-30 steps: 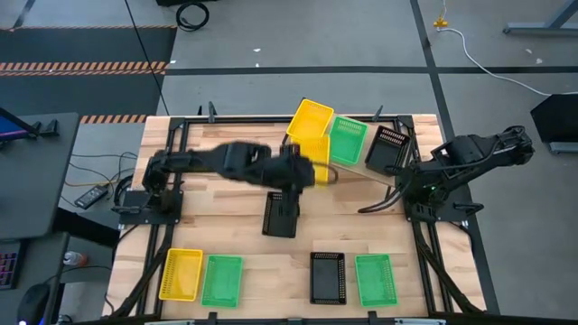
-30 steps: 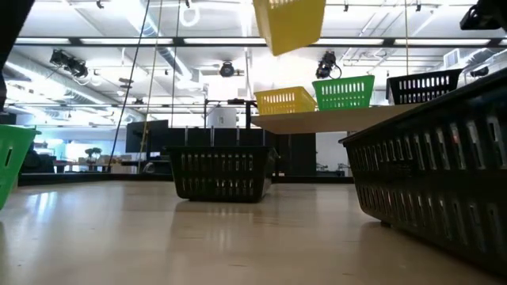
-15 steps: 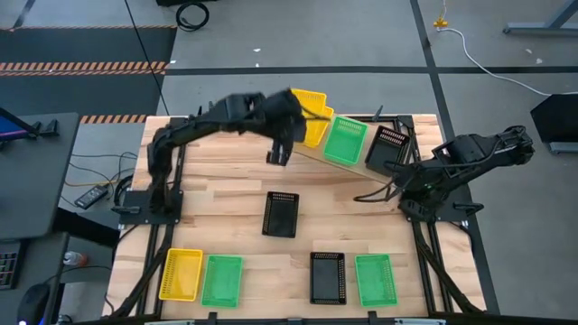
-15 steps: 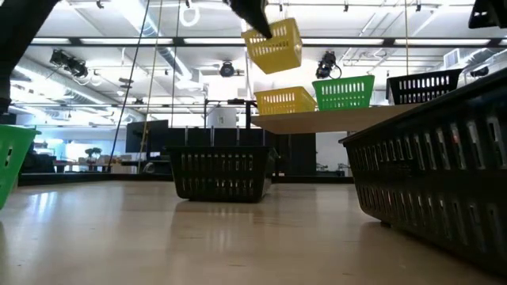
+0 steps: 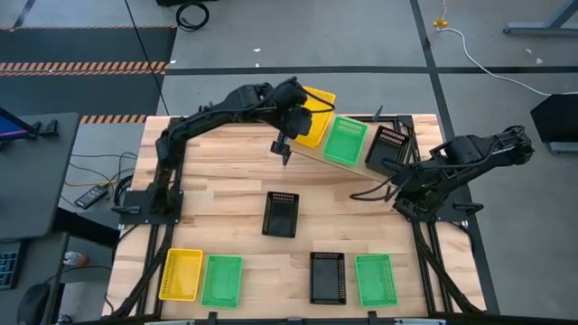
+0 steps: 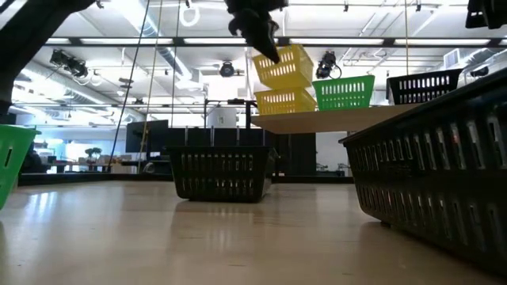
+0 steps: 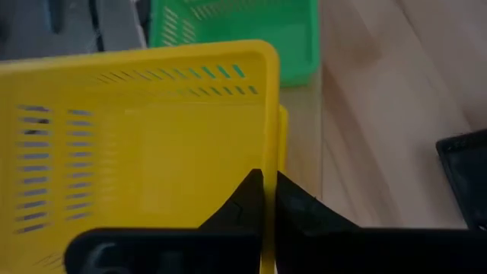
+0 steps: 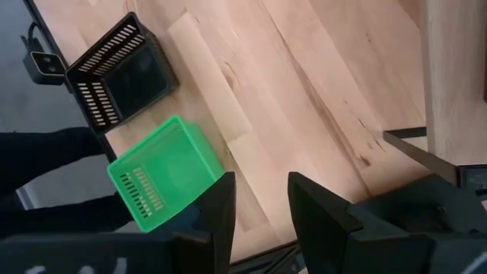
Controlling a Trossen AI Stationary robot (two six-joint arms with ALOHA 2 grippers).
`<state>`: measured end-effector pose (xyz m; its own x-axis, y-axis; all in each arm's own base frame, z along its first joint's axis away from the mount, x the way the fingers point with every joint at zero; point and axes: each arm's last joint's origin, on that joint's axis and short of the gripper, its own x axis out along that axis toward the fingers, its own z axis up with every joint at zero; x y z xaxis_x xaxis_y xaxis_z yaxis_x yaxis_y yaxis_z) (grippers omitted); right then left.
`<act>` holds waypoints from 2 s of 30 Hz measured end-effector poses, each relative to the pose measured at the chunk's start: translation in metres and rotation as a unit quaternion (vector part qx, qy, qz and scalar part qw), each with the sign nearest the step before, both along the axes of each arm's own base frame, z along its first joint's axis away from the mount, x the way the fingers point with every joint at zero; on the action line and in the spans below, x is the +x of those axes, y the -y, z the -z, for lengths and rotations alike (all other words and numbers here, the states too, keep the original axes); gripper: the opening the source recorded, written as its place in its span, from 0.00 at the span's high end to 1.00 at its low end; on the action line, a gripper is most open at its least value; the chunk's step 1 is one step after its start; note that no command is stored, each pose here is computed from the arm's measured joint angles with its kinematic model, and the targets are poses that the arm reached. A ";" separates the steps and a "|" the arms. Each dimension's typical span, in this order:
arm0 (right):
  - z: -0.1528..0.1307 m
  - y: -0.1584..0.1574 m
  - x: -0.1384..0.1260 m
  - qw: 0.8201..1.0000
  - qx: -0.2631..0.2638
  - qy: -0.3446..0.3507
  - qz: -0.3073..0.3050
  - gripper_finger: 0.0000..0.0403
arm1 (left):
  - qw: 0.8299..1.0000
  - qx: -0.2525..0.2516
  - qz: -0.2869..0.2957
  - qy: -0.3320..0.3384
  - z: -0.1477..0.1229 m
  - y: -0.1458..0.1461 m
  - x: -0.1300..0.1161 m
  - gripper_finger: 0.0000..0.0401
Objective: Stack baskets on shelf by color
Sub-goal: Stack the right yellow bin on the yellow bin
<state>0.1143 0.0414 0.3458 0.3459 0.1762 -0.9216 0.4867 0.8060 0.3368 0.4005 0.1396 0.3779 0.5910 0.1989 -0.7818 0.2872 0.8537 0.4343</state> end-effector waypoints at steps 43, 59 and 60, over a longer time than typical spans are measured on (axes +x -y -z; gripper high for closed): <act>0.000 0.001 -0.001 1.000 -0.011 0.002 -0.016 0.68 | 0.999 0.051 -0.002 -0.012 0.011 -0.001 0.013 0.83; 0.000 0.001 -0.001 1.000 -0.013 0.003 -0.023 0.68 | 0.999 0.050 -0.001 -0.009 0.010 0.003 0.014 0.91; 0.000 0.001 -0.001 1.000 -0.013 0.003 -0.023 0.68 | 0.999 0.051 -0.001 -0.009 0.010 0.003 0.014 0.91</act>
